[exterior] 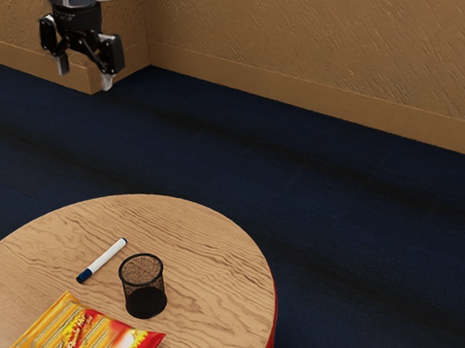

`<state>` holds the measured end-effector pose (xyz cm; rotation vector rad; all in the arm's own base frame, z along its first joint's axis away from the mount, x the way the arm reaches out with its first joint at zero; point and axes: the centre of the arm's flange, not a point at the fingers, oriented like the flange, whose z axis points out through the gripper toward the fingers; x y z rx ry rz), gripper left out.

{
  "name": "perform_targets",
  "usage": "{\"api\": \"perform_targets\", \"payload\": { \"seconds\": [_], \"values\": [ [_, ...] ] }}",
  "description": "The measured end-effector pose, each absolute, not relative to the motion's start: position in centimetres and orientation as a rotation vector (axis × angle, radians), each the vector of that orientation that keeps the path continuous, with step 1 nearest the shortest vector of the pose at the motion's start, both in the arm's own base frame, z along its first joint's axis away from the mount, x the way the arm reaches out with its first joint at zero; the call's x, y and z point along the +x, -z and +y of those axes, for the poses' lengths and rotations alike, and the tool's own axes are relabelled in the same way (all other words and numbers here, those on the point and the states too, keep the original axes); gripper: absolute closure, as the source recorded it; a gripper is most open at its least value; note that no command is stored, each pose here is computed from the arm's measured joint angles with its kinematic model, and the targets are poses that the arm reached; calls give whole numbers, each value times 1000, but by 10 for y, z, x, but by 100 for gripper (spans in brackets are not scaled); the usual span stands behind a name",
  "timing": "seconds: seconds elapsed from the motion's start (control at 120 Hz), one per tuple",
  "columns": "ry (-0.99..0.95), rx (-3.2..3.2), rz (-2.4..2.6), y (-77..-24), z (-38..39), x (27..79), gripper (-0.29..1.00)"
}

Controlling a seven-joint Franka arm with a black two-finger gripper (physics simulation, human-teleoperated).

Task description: Put the marker into the pen holder.

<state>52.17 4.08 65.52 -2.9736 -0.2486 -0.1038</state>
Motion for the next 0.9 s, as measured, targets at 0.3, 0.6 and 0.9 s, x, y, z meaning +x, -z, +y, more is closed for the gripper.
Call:
{"api": "perform_targets", "payload": {
  "seconds": [0.3,0.6,0.9],
  "values": [
    [-162,-2933,-381,-558,99,558,0],
    [-529,-2976,-386,-371,105,561,0],
    [-536,-3051,-402,-300,97,553,0]
  ]
}}
